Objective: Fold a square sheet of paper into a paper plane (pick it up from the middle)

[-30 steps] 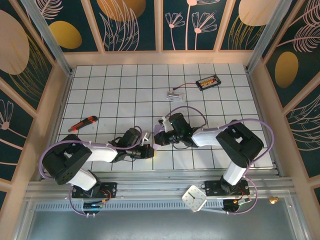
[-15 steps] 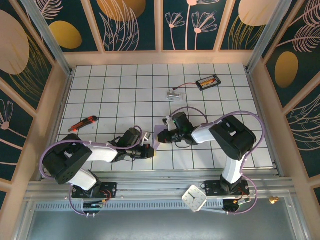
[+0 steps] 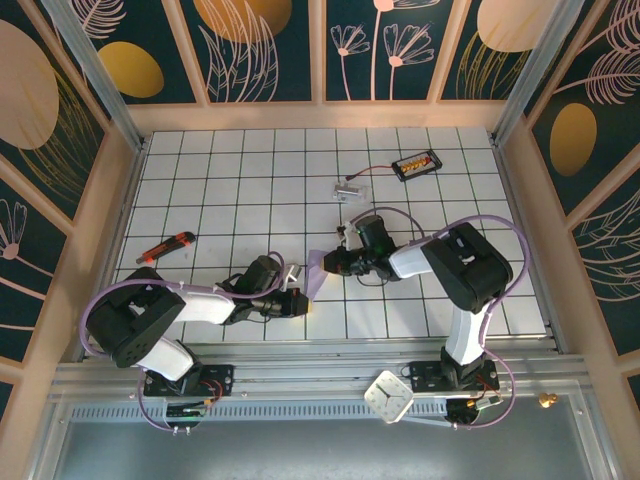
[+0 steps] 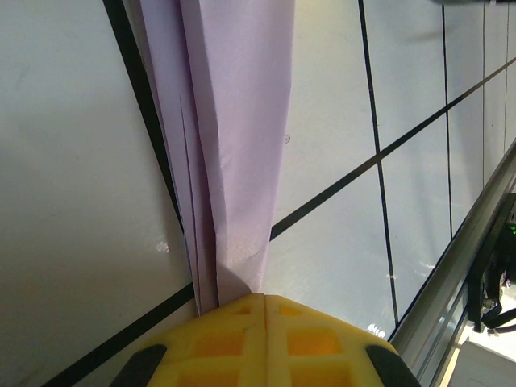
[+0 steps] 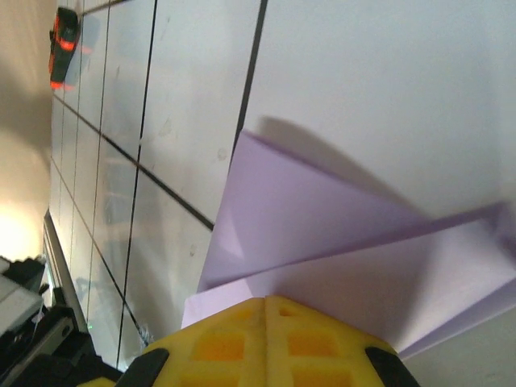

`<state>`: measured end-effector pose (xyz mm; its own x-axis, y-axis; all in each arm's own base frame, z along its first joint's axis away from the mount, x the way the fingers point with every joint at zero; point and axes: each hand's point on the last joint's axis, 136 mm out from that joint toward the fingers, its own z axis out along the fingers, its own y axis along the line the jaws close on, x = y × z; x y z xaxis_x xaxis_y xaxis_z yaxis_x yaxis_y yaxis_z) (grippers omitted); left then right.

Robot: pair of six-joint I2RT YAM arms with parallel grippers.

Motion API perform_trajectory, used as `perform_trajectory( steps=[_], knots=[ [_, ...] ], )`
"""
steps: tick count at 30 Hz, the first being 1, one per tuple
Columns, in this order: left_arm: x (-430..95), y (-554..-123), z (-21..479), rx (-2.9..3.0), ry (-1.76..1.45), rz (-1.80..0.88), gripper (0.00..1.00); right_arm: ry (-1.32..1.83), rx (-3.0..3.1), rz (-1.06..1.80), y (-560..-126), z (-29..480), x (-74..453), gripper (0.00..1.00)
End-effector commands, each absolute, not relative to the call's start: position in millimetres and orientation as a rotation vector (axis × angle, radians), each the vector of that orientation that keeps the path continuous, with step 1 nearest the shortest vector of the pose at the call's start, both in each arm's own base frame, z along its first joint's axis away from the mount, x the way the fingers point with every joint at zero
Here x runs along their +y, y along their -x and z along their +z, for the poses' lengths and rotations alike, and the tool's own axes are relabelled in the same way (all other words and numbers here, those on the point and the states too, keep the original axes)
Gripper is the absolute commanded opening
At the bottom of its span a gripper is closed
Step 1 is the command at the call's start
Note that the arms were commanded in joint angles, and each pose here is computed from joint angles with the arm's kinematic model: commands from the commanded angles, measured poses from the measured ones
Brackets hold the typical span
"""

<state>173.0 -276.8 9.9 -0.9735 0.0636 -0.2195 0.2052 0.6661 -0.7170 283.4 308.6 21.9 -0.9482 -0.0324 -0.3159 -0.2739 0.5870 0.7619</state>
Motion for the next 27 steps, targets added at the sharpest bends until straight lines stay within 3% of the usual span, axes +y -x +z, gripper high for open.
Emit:
perform_trajectory(
  steps=[1, 8, 13, 19, 27],
  knots=[
    [-234, -132, -47, 2.982, -0.169, -0.949, 0.0, 0.057, 2.649, 1.077, -308, -12, 273, 0.01],
    [-234, -133, -45, 2.978, -0.168, -0.95, 0.0, -0.044, 2.688, 0.958, -334, -21, 249, 0.0],
    [-238, -137, -41, 2.962, -0.161, -0.963, 0.0, 0.009, 2.57, 0.991, -355, 25, 246, 0.0],
    [-242, -142, -38, 2.947, -0.145, -0.978, 0.0, 0.145, 2.429, 1.104, -319, 79, 272, 0.01],
    [-246, -146, -33, 2.934, -0.147, -0.992, 0.0, 0.275, 2.454, 1.179, -278, 62, 322, 0.01]
  ],
)
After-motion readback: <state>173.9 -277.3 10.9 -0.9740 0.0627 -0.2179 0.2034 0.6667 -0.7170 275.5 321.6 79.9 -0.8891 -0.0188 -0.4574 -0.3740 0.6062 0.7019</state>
